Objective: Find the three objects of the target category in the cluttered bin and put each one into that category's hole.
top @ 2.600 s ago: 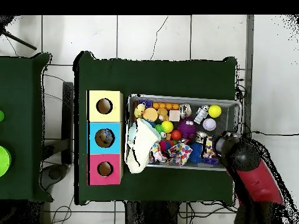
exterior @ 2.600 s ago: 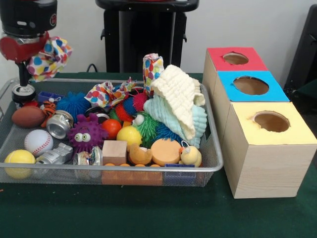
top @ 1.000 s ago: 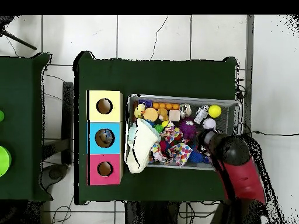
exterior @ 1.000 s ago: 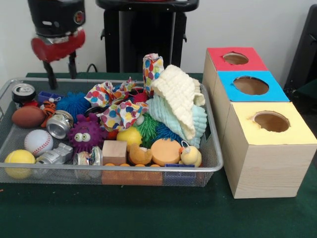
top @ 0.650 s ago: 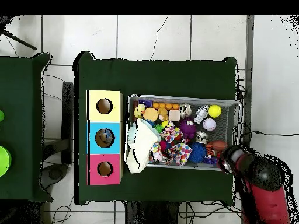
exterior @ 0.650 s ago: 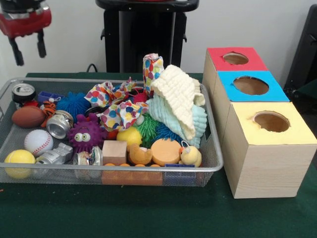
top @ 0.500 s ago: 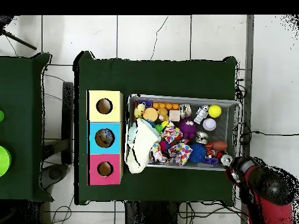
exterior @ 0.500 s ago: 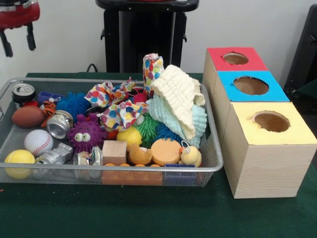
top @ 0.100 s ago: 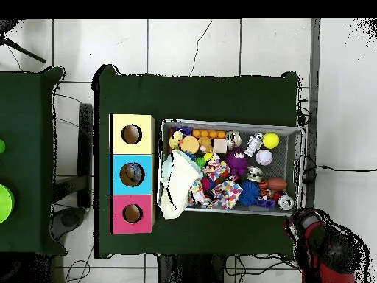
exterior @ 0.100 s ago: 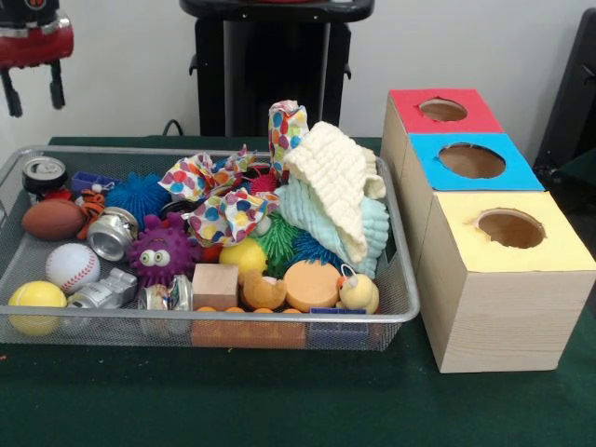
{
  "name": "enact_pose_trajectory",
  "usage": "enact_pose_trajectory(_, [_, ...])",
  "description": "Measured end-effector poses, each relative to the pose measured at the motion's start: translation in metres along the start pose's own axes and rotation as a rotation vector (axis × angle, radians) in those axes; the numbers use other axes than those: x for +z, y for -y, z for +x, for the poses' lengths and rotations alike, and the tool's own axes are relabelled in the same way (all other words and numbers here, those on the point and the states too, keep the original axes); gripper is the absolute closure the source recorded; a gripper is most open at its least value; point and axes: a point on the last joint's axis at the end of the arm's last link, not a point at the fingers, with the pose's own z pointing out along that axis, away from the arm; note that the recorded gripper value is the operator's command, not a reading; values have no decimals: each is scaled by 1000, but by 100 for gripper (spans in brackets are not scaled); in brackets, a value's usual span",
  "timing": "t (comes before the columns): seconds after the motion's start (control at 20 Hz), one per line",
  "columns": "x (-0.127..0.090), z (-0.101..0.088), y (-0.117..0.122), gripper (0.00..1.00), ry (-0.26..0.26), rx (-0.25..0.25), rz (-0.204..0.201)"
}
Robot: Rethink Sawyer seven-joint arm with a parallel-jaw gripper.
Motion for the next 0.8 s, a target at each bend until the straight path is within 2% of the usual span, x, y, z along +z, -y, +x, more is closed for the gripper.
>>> enact_pose_trajectory(0.15, [15, 6, 15, 0, -29, -10, 7])
enact_pose_trajectory(0.25, [21, 13, 29, 0, -56, -37, 26])
enact_pose_trajectory(0.3, [27, 21, 44, 0, -86, -75, 55])
enact_pose_trajectory(0.4, [31, 27, 56, 0, -107, -109, 78])
enact_pose_trajectory(0.6, [37, 32, 76, 0, -122, -162, 112])
enact_pose_trajectory(0.8, [37, 30, 88, 0, -111, -201, 126])
